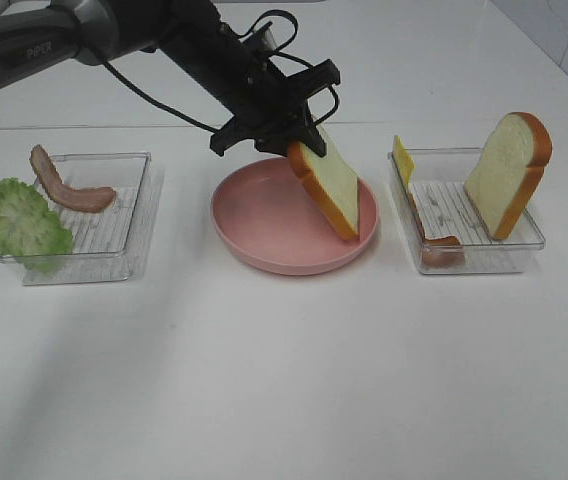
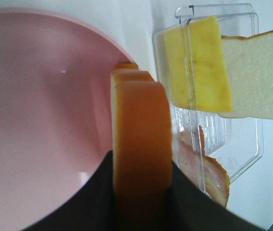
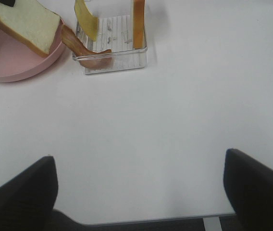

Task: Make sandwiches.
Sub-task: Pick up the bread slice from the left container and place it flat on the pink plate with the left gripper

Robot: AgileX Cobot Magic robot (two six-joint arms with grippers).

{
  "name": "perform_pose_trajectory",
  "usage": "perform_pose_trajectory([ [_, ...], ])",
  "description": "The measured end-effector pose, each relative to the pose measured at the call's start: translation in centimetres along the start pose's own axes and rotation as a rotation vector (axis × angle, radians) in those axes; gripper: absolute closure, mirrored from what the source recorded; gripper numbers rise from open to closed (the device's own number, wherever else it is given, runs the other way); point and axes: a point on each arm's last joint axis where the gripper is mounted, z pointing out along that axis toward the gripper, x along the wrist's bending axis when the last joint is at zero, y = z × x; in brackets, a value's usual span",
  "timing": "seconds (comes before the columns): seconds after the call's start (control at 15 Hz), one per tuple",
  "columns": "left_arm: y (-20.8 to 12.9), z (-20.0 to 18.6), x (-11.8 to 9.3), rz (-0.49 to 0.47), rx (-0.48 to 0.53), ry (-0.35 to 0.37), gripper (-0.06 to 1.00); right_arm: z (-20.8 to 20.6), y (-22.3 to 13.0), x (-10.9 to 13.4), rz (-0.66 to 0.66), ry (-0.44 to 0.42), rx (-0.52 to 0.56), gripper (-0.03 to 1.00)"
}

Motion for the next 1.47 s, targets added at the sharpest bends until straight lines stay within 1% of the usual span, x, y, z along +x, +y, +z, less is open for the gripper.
perform_pose_trajectory([
  [0.07, -0.1, 0.2, 0.2, -0.027, 0.018, 0.005, 0.76, 0.0, 0.0, 0.0, 0.0, 0.0, 0.0, 0.07],
  [0.2, -0.3, 0.7, 0.7, -0.043, 0.037, 0.016, 0.76, 0.0, 0.0, 0.0, 0.0, 0.0, 0.0, 0.07],
  [0.53, -0.3, 0.8, 1.0, -0.045, 0.033, 0.04, 0.76, 0.0, 0.0, 0.0, 0.0, 0.0, 0.0, 0.07],
  [0.6, -0.3, 0.8, 1.1, -0.043, 0.03, 0.051, 0.68, 0.0, 0.0, 0.0, 0.0, 0.0, 0.0, 0.07],
  [0.67, -0.3, 0.8, 1.3, -0.033, 0.033, 0.069, 0.5, 0.0, 0.0, 0.0, 0.0, 0.0, 0.0, 0.07],
  [0.73, -0.4, 1.0, 1.5, -0.029, 0.038, 0.086, 0.16, 0.0, 0.0, 0.0, 0.0, 0.0, 0.0, 0.07],
  [0.8, -0.4, 1.0, 1.6, -0.032, 0.044, 0.091, 0.03, 0.0, 0.0, 0.0, 0.0, 0.0, 0.0, 0.07],
  [0.87, -0.5, 1.0, 1.6, -0.031, 0.048, 0.093, 0.0, 0.0, 0.0, 0.0, 0.0, 0.0, 0.0, 0.07],
  [0.93, -0.6, 1.0, 1.8, -0.031, 0.058, 0.111, -0.03, 0.0, 0.0, 0.0, 0.0, 0.0, 0.0, 0.07],
  [1.07, -0.6, 0.3, 2.0, -0.002, 0.09, 0.191, -0.04, 0.0, 0.0, 0.0, 0.0, 0.0, 0.0, 0.07],
  [1.13, -0.3, -0.4, 1.7, 0.021, 0.085, 0.227, -0.04, 0.0, 0.0, 0.0, 0.0, 0.0, 0.0, 0.07],
  [1.2, -0.2, -0.7, 1.6, 0.031, 0.082, 0.243, -0.04, 0.0, 0.0, 0.0, 0.0, 0.0, 0.0, 0.07],
  [1.27, 0.5, -1.8, 0.9, 0.064, 0.037, 0.267, -0.04, 0.0, 0.0, 0.0, 0.0, 0.0, 0.0, 0.07],
  [1.33, 1.5, -3.6, -0.5, 0.116, -0.047, 0.276, -0.04, 0.0, 0.0, 0.0, 0.0, 0.0, 0.0, 0.07],
  [1.47, 2.1, -5.8, -2.0, 0.146, -0.12, 0.275, -0.04, 0.0, 0.0, 0.0, 0.0, 0.0, 0.0, 0.07],
])
